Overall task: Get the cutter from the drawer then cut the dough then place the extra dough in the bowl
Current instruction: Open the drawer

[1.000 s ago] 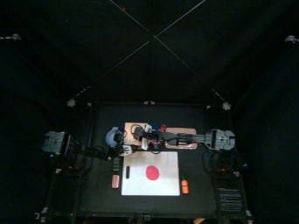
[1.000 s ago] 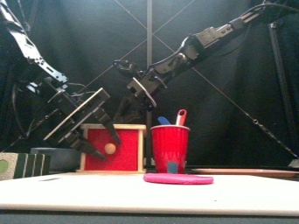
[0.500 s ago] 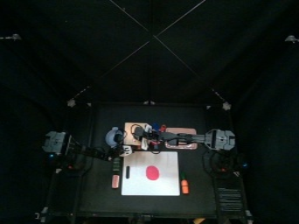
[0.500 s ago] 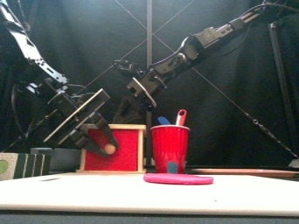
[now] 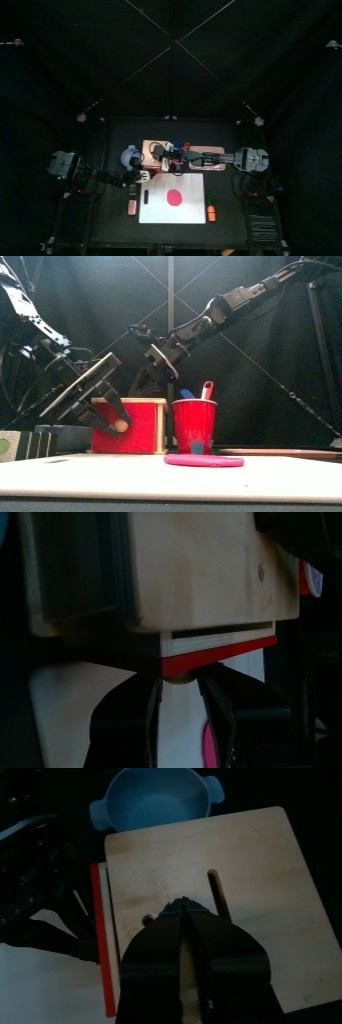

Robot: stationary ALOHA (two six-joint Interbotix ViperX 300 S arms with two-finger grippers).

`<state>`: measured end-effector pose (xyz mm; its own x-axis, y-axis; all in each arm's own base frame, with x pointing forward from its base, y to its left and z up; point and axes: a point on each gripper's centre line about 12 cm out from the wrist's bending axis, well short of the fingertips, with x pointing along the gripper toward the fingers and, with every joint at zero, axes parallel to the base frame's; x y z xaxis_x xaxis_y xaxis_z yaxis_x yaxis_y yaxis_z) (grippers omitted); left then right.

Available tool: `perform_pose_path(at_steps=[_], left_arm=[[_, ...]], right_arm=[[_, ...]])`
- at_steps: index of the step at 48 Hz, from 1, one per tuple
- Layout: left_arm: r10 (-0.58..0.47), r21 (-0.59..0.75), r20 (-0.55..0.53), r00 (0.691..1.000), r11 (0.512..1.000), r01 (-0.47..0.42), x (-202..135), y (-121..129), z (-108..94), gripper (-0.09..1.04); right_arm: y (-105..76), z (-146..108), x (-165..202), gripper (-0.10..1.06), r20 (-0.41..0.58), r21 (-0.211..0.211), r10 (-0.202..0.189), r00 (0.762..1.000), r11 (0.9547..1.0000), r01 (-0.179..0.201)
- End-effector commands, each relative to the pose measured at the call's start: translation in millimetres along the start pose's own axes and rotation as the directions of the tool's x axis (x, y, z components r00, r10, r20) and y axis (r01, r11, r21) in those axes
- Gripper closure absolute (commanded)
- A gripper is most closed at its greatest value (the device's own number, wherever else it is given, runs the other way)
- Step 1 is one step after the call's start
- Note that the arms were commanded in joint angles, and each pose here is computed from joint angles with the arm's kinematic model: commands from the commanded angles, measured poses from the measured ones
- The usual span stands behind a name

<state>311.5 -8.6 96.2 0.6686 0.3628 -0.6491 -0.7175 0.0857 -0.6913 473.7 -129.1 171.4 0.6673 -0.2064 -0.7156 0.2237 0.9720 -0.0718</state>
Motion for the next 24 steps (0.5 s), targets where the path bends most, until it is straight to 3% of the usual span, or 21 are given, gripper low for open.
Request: perform_pose_path(at_steps=[1, 24], left_arm=[[0.008, 0.010, -0.035, 0.999, 1.000, -0.008, -6.8, 4.1, -13.9, 0.40], [-0.016, 0.008, -0.105, 0.994, 1.000, 0.017, -20.5, -4.7, -47.2, 0.40]], right_arm=[[-5.6, -16.3, 8.4, 0.91, -0.071, 0.012, -0.007, 0.997, 0.9999, 0.007], [-9.5, -15.4, 8.3, 0.91, -0.069, 0.016, -0.012, 0.998, 0.9998, 0.013]])
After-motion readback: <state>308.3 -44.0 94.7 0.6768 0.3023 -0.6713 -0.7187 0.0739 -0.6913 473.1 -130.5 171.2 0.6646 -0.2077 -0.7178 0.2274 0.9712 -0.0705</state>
